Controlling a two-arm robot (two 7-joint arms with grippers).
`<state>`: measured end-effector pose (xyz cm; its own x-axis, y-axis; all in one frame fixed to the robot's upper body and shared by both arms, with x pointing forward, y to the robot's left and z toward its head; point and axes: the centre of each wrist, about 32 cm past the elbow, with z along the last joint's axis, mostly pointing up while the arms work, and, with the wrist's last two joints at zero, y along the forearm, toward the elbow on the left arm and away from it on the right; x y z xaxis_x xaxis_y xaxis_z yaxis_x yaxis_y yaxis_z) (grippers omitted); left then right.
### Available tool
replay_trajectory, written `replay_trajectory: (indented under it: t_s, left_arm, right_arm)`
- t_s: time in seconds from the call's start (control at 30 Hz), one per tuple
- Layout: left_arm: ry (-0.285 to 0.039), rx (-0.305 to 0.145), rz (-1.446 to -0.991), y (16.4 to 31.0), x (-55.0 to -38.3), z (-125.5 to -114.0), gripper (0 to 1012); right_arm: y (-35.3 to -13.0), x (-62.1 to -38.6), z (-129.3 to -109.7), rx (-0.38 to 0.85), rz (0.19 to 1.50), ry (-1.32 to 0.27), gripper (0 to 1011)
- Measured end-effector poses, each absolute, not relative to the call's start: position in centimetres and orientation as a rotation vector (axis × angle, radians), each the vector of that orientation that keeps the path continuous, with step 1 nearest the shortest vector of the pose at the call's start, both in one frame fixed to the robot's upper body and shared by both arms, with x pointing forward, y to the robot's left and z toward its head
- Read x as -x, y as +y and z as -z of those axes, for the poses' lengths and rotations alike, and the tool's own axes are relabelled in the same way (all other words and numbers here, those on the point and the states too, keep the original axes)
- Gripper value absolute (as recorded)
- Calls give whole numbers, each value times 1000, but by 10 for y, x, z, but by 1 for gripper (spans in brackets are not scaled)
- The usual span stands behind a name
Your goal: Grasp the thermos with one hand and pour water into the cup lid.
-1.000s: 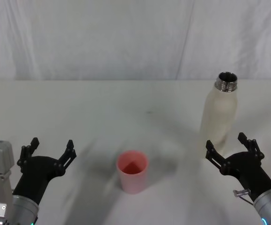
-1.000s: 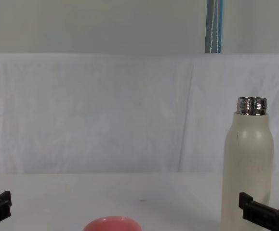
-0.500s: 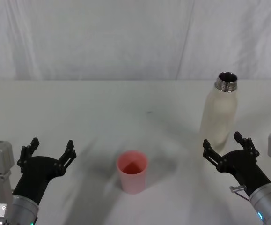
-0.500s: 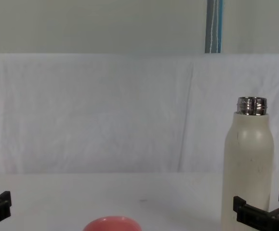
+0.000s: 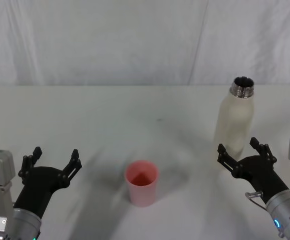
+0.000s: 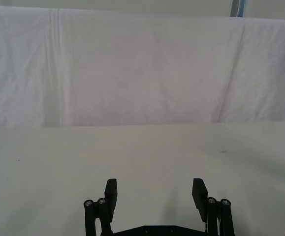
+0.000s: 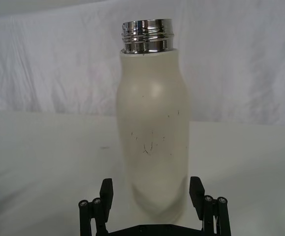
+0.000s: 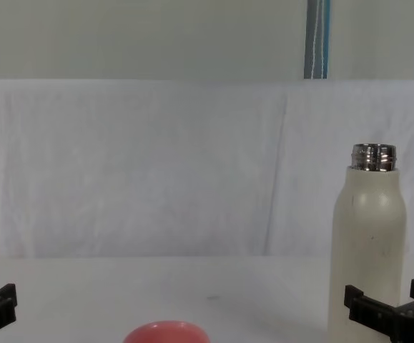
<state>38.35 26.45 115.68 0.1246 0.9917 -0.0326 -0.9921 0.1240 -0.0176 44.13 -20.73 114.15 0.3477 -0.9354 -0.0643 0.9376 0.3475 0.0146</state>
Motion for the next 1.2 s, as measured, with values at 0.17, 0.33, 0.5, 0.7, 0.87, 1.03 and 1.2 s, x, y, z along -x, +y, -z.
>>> replay_trajectory:
  t_s: [0.17,0.33,0.5,0.7,0.87,1.03,1.2]
  left_arm:
    - [14,38,-1446,265,-384,-1157,1001]
    - [14,38,-1446,265,-384,-1157,1001]
    - [14,38,-1446,265,-384,-1157,1001]
    - [14,38,-1446,265,-384,-1157,1001]
    - [14,38,-1446,265,-384,-1157,1001]
    - [14,38,-1446,265,-384,-1157,1001]
    - [14,38,-1446,265,-384,-1157,1001]
  right_arm:
    - [-208,-444,-1141,-60,1209,56,1001]
    - [-208,-449,-1141,-62,1204,60,1001]
    - [-208,-453,-1141,-60,1200,57,1001]
    - [-208,-458,-1139,-55,1198,49,1001]
    - [-208,-461,-1139,-54,1197,43,1001]
    - [-208,-465,-1138,-54,1197,41,1001]
    - [-207,-467,-1136,-54,1198,43,1001]
